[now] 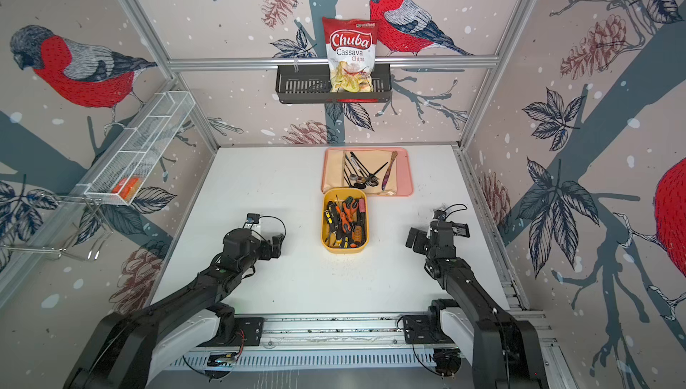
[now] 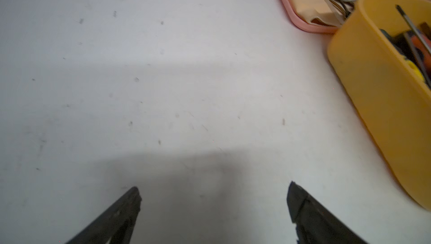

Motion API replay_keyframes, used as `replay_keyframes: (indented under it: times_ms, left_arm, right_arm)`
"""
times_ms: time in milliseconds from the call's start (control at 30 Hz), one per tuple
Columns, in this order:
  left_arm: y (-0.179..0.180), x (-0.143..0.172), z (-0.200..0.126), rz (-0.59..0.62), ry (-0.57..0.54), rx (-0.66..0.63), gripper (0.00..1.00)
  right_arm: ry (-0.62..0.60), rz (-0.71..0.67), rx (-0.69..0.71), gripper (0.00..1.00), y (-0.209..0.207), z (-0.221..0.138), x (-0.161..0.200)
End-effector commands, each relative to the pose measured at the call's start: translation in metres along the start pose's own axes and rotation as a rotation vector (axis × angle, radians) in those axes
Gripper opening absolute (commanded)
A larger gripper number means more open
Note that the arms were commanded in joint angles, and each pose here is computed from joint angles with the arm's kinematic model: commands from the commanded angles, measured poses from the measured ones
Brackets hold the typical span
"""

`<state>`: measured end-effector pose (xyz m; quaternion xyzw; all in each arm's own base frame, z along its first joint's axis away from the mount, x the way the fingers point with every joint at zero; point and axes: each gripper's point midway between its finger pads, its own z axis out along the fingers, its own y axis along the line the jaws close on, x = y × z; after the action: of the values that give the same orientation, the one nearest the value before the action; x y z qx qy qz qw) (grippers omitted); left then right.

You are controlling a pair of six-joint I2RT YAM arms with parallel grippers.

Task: Take out the screwdriver from the storage box
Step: Pick up the screwdriver from the storage box.

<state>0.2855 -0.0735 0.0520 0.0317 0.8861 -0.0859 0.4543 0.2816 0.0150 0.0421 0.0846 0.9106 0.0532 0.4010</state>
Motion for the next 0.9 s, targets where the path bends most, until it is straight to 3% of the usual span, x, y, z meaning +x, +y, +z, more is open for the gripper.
replay_keyframes:
  times_ms: [0, 700, 867]
  left_arm:
    - [0.099, -0.116, 0.005, 0.005, -0.542, -0.399, 0.99]
    - [0.107, -0.118, -0.001, -0.025, -0.562, -0.426, 1.0]
    - [0.102, -0.134, 0.008, 0.004, -0.494, -0.438, 1.0]
  right_arm:
    - [-0.682, -0.065, 0.134, 0.99, -0.016, 0.0, -0.129]
    - [-0.701, -0.032, 0.198, 0.99, -0.024, -0.005, -0.132]
    - [-0.657, -0.033, 0.262, 1.0, -0.023, -0.007, -0.151]
